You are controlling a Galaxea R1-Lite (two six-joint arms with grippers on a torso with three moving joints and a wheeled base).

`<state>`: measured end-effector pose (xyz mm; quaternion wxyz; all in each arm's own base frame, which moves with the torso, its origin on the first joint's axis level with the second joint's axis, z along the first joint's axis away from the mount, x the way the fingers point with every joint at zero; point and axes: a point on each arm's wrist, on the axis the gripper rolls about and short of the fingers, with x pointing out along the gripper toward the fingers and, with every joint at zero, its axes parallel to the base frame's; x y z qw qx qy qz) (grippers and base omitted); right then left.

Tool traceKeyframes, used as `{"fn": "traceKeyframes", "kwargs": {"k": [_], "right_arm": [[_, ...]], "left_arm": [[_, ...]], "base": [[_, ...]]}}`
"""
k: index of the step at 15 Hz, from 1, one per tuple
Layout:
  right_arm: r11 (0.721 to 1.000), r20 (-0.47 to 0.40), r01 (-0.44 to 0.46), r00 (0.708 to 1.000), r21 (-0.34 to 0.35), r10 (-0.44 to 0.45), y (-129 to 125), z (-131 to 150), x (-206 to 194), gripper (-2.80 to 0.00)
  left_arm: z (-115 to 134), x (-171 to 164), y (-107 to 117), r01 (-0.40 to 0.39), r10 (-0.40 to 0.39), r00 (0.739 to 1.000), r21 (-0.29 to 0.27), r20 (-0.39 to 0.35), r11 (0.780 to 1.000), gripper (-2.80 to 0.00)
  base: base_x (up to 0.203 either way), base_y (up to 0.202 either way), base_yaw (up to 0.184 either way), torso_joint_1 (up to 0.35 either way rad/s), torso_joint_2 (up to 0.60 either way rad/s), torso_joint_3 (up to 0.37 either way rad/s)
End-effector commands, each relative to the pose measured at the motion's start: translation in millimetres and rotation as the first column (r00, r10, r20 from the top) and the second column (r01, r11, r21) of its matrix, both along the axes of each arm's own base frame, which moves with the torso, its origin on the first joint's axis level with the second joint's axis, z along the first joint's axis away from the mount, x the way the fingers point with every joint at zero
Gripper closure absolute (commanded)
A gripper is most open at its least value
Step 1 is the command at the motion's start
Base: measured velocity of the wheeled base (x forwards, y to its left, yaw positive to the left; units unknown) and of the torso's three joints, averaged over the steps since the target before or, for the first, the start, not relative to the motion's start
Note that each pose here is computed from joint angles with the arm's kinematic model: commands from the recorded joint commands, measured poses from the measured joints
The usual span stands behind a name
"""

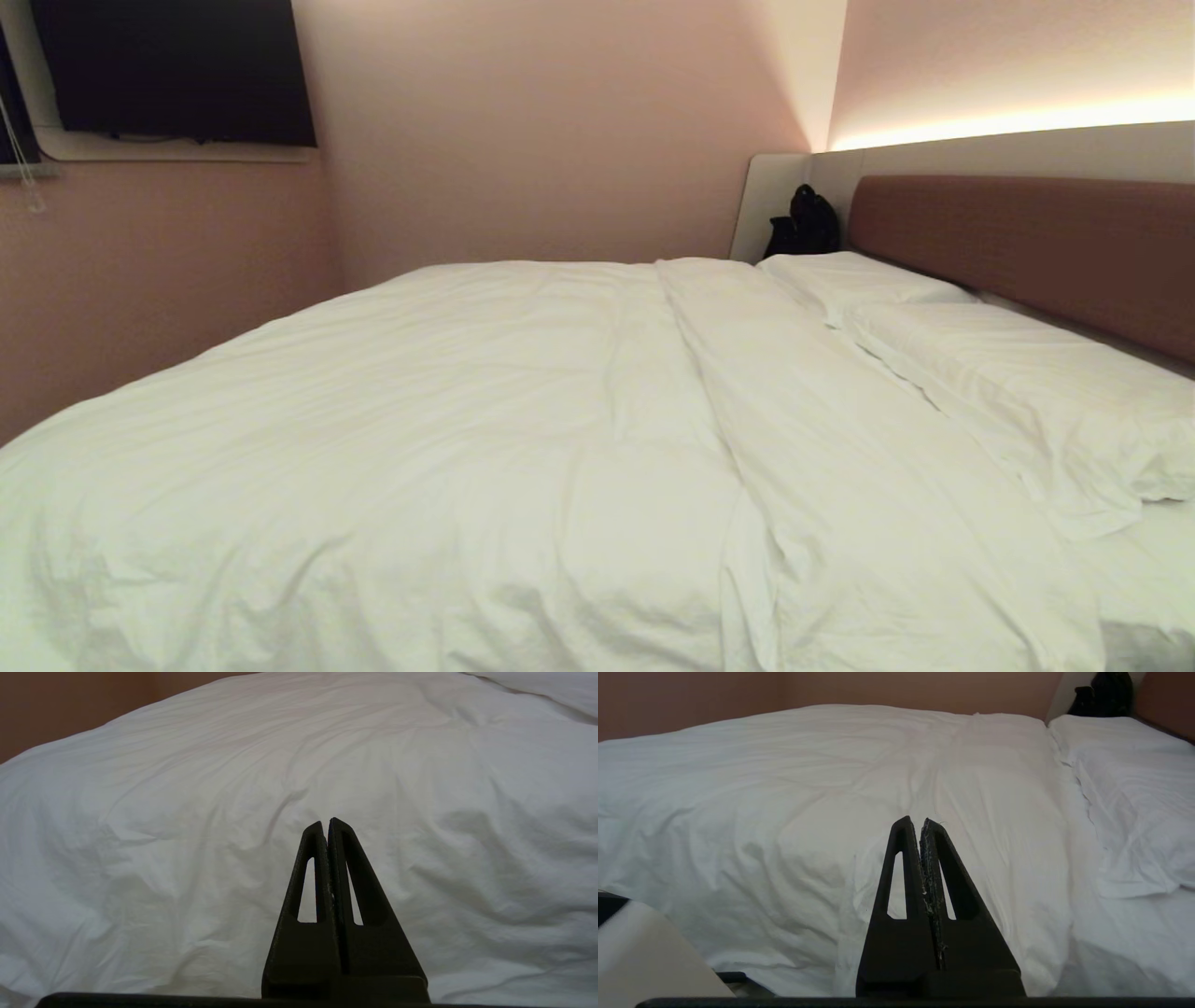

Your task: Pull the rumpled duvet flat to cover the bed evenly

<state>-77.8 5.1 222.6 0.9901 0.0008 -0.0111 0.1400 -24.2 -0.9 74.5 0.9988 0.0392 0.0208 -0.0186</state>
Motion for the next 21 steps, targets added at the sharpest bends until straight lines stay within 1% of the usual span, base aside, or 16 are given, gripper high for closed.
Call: {"fn": "traceKeyframes", "kwargs": {"k": [1, 2, 3, 4, 5, 6, 9, 10, 12, 13, 15, 17, 18, 21], "right_arm": [[0.996, 0.039, 0.086, 0.996, 0.004, -0.086, -1.3, -22.7, -11.2, 0.00], [0.996, 0.044, 0.094, 0.995, 0.003, -0.094, -0.9, -29.7, -12.7, 0.00], [0.995, 0.075, 0.104, 0.992, 0.006, -0.104, -1.0, -36.7, -18.7, 0.00], [0.991, 0.093, 0.136, 0.986, 0.009, -0.136, -1.6, -45.1, -22.0, 0.00], [0.982, 0.085, 0.186, 0.979, 0.010, -0.187, -2.6, -50.0, -19.9, 0.00], [0.980, 0.088, 0.199, 0.976, 0.012, -0.199, -2.9, -51.7, -16.7, 0.00], [0.977, 0.134, 0.212, 0.968, 0.022, -0.213, -3.2, -59.0, -0.8, 0.00], [0.976, 0.151, 0.217, 0.964, 0.018, -0.217, -3.4, -68.5, 11.4, 0.00], [0.969, 0.169, 0.247, 0.956, -0.017, -0.241, -4.0, -91.5, 31.9, 0.00], [0.964, 0.167, 0.262, 0.953, -0.040, -0.252, -4.3, -101.0, 38.1, 0.00], [0.960, 0.112, 0.269, 0.959, -0.073, -0.260, -4.5, -121.4, 47.3, 0.00], [0.959, 0.053, 0.268, 0.963, -0.092, -0.264, -4.6, -138.9, 53.4, 0.00], [0.960, 0.043, 0.266, 0.964, -0.086, -0.263, -4.6, -141.2, 54.1, 0.00], [0.962, 0.013, 0.256, 0.967, -0.096, -0.256, -4.4, -145.8, 54.7, 0.00]], "left_arm": [[0.0, 0.0, 0.0, 0.000, 0.000, 1.000, 0.001, 0.000, 1.000, 0.00], [0.0, 0.0, 0.0, 0.000, 0.000, 1.000, 0.001, 0.000, 1.000, 0.00], [0.0, 0.0, 0.0, 0.000, 0.000, 1.000, 0.001, 0.000, 1.000, 0.00], [0.0, 0.0, 0.0, 0.000, 0.000, 1.000, 0.001, 0.000, 1.000, 0.00], [0.0, 0.0, 0.0, 0.000, 0.000, 1.000, 0.001, 0.000, 1.000, 0.00], [0.0, -0.1, 0.0, 0.000, 0.000, 1.000, 0.001, 0.000, 1.000, 0.00], [0.0, 0.0, 0.0, 0.000, 0.000, 1.000, 0.001, 0.000, 1.000, 0.00], [0.0, 0.0, 0.0, 0.000, 0.000, 1.000, 0.001, 0.000, 1.000, 0.00], [0.0, 0.0, 0.0, 0.000, 0.000, 1.000, 0.001, 0.000, 1.000, 0.00], [0.0, 0.0, 0.0, 0.000, 0.000, 1.000, 0.001, 0.000, 1.000, 0.00], [0.0, 0.0, 0.0, 0.000, 0.000, 1.000, 0.001, 0.000, 1.000, 0.00], [0.0, 0.0, 0.0, 0.000, 0.000, 1.000, 0.001, 0.000, 1.000, 0.00], [0.0, 0.0, 0.0, 0.000, 0.000, 1.000, 0.001, 0.000, 1.000, 0.00], [0.0, 0.0, 0.0, 0.000, 0.000, 1.000, 0.001, 0.000, 1.000, 0.00]], "base": [[0.000, 0.000, 0.000, 0.000, 0.00, 0.000], [0.000, 0.000, 0.000, 0.000, 0.00, 0.000], [0.000, 0.000, 0.000, 0.000, 0.00, 0.000], [0.000, 0.000, 0.000, 0.000, 0.00, 0.000], [0.000, 0.000, 0.000, 0.000, 0.00, 0.000], [0.000, 0.000, 0.000, 0.000, 0.00, 0.000], [0.000, 0.000, 0.000, 0.000, 0.00, 0.000], [0.000, 0.000, 0.000, 0.000, 0.00, 0.000], [0.000, 0.000, 0.000, 0.000, 0.00, 0.000], [0.000, 0.000, 0.000, 0.000, 0.00, 0.000], [0.000, 0.000, 0.000, 0.000, 0.00, 0.000], [0.000, 0.000, 0.000, 0.000, 0.00, 0.000], [0.000, 0.000, 0.000, 0.000, 0.00, 0.000], [0.000, 0.000, 0.000, 0.000, 0.00, 0.000]]}}
